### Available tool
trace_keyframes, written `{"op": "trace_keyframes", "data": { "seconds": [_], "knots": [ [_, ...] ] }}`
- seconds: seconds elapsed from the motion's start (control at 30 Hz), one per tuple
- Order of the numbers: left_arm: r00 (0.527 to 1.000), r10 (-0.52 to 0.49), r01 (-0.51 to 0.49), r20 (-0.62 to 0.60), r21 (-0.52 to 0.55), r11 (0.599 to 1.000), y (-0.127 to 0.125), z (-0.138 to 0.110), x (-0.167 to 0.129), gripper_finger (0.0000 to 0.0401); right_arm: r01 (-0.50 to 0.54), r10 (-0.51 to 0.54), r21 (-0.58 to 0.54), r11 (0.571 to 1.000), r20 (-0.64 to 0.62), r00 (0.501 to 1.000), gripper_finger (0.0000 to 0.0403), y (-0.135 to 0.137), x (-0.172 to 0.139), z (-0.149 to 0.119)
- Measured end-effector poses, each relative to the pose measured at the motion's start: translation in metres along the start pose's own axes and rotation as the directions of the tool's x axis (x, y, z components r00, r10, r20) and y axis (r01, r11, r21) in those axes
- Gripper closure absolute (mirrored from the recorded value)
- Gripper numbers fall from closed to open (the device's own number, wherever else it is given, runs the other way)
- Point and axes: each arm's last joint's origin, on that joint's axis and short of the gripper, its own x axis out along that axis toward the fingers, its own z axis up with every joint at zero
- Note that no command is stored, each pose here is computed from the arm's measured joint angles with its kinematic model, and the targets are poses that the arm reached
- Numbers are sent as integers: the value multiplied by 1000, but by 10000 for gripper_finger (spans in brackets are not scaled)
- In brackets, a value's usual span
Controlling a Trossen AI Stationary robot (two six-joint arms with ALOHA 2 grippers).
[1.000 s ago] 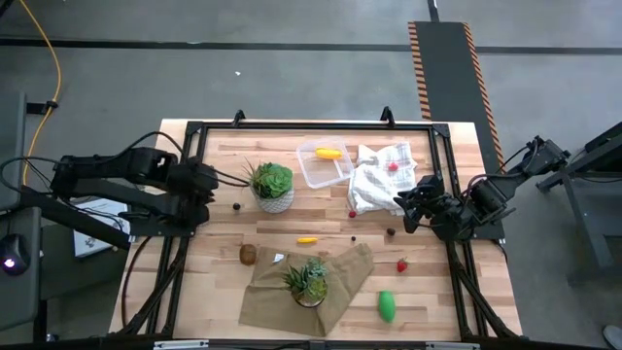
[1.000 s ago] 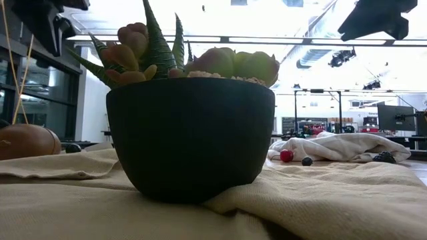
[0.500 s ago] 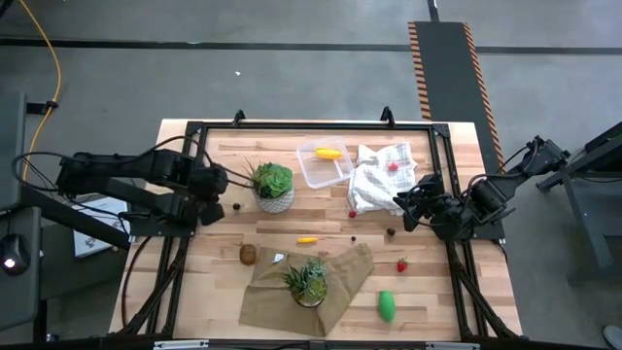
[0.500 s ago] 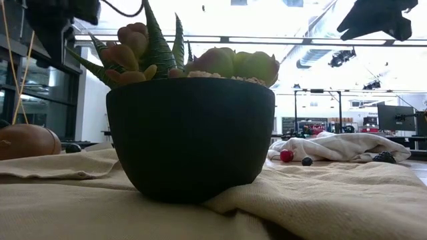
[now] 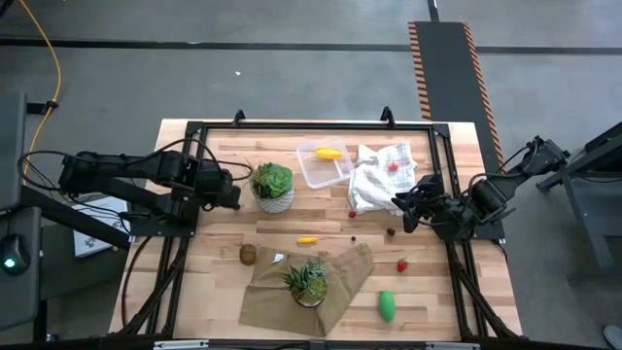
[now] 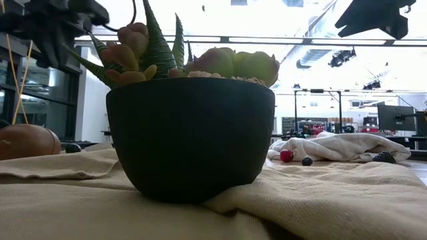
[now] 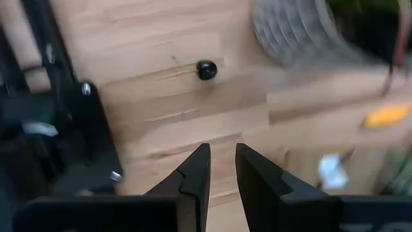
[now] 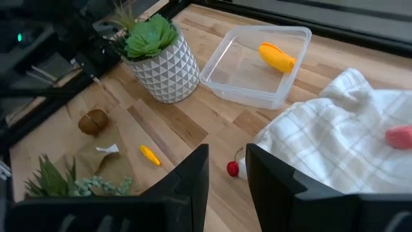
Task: Pick and placing Produce into tupperware
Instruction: Put the black cherry into the transparent bin
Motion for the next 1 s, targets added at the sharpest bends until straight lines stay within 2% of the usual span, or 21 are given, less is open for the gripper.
{"op": "trace_keyframes", "data": {
  "seconds": [0.13, 0.23, 0.3, 0.37, 0.5, 0.57, 0.8, 1.0],
  "knots": [
    [999, -38, 40, 16, -237, 971, -4, 1, 0, 338, -1, 0, -61, 998, -1, 1000, 308, 0, 0, 0],
    [997, -60, 71, 40, -385, 920, -6, 2, 0, 338, 0, 0, -108, 994, -1, 1000, 308, 0, 0, 0],
    [995, -69, 93, 66, -500, 861, -7, 2, 0, 338, 5, -5, -136, 991, 0, 1000, 308, -1, 0, 0],
    [993, -60, 108, 98, -611, 784, -6, 3, 0, 338, 22, -20, -154, 988, 19, 1000, 308, -2, 0, 0],
    [991, -28, 117, 131, -749, 652, -4, 4, 0, 338, 34, -23, -258, 966, 44, 999, 308, -6, -4, 5],
    [991, -13, 111, 130, -788, 606, -5, 4, 3, 338, 36, -22, -299, 953, 50, 999, 308, -9, -7, 10],
    [990, 53, 78, 132, -816, 574, -13, 11, 17, 338, 56, -21, -347, 936, 104, 994, 308, -28, -25, 36],
    [976, 121, 96, 182, -854, 511, -15, 28, 24, 338, 65, -16, -322, 945, 154, 988, 308, -46, -38, 49]
  ]
}}
